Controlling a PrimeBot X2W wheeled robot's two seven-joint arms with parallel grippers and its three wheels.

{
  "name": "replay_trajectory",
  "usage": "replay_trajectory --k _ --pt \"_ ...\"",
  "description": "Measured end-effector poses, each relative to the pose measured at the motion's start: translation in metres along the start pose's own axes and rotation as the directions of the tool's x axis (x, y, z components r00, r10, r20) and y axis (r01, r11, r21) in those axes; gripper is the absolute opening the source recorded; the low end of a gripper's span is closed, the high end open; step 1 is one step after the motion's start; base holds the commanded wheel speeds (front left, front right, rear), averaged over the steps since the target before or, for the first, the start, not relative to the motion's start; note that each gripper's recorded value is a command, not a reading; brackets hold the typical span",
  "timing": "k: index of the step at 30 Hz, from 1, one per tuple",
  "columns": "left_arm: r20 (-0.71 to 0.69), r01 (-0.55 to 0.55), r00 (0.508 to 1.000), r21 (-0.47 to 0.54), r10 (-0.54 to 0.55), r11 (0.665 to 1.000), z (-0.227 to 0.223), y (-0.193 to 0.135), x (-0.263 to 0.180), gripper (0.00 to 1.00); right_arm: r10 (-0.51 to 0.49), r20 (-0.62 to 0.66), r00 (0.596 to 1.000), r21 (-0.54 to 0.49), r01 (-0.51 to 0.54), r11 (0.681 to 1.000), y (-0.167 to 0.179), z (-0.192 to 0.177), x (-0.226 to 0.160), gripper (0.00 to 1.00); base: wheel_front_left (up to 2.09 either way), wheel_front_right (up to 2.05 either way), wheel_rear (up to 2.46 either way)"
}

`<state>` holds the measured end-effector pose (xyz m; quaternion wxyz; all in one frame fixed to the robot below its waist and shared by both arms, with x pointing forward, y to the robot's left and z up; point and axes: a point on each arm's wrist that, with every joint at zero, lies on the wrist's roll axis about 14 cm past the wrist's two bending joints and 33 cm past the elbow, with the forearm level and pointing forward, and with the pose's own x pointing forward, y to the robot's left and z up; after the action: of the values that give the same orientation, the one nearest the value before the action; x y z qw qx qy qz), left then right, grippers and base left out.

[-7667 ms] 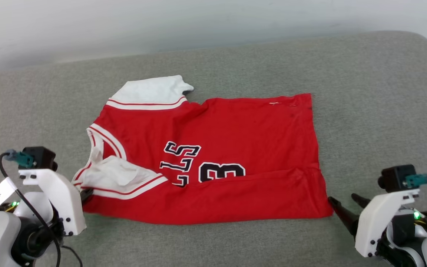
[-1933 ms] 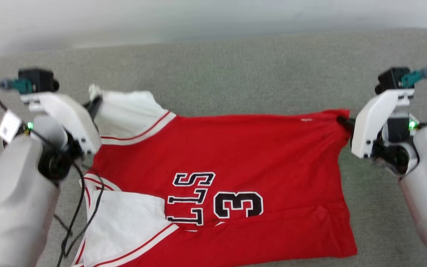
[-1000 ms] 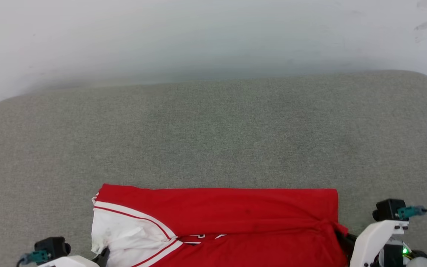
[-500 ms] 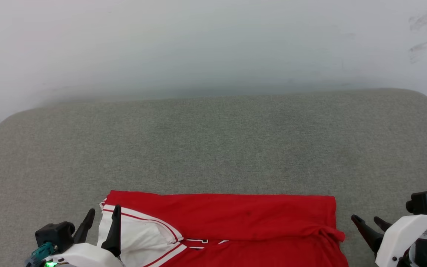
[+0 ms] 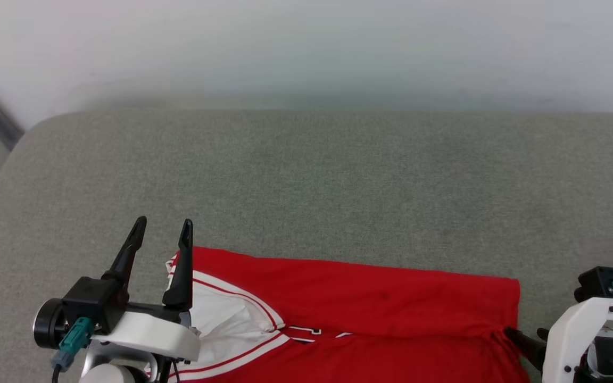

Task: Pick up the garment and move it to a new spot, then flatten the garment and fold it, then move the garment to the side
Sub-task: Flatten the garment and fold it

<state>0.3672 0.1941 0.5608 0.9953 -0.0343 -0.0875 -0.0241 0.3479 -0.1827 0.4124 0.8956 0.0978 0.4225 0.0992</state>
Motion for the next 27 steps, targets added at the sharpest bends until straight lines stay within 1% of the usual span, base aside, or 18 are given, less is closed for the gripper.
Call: replay_trajectory --k 4,7,9,13,14,15,16,20,27 --pt "-0.004 -0.012 1.0 0.001 0.012 1.0 -0.004 0.001 0.006 1.0 0.033 -0.087 0.996 0.009 -0.032 0.999 0.012 -0.013 0.02 1.0 0.0 0.0 0.0" --pt "-0.03 -0.025 0.999 -0.001 0.025 1.0 -0.014 0.003 0.008 1.0 0.072 -0.173 0.982 0.025 -0.069 0.997 0.025 -0.031 0.034 1.0 0.0 0.0 0.0" --pt "-0.047 -0.035 0.998 -0.002 0.035 0.999 -0.02 0.006 0.009 1.0 0.079 -0.22 0.972 0.025 -0.075 0.997 0.027 -0.039 0.04 1.0 0.0 0.0 0.0" --pt "-0.06 -0.042 0.997 0.006 0.042 0.999 -0.026 0.008 0.011 1.0 0.088 -0.27 0.959 0.029 -0.083 0.996 0.03 -0.046 0.046 1.0 0.0 0.0 0.0" --pt "-0.06 -0.038 0.997 0.008 0.039 0.999 -0.026 0.008 0.012 1.0 0.09 -0.275 0.957 0.031 -0.085 0.996 0.03 -0.047 0.047 0.49 0.0 0.0 0.0" --pt "-0.06 -0.036 0.998 0.013 0.036 0.999 -0.026 0.008 0.013 1.0 0.09 -0.276 0.957 0.034 -0.084 0.996 0.03 -0.047 0.047 0.12 0.0 0.0 0.0" --pt "-0.057 -0.031 0.998 0.014 0.031 0.999 -0.025 0.007 0.014 1.0 0.089 -0.276 0.957 0.035 -0.083 0.996 0.031 -0.047 0.047 0.0 0.0 0.0 0.0" --pt "-0.045 -0.021 0.999 0.022 0.022 1.0 -0.022 0.006 0.016 1.0 0.1 -0.26 0.96 0.041 -0.093 0.995 0.036 -0.046 0.047 0.0 0.0 0.0 0.0" --pt "-0.027 0.013 1.0 0.033 -0.012 0.999 -0.013 -0.002 0.011 1.0 0.079 -0.163 0.983 0.028 -0.076 0.997 0.031 -0.026 0.035 0.0 0.0 0.0 0.0"
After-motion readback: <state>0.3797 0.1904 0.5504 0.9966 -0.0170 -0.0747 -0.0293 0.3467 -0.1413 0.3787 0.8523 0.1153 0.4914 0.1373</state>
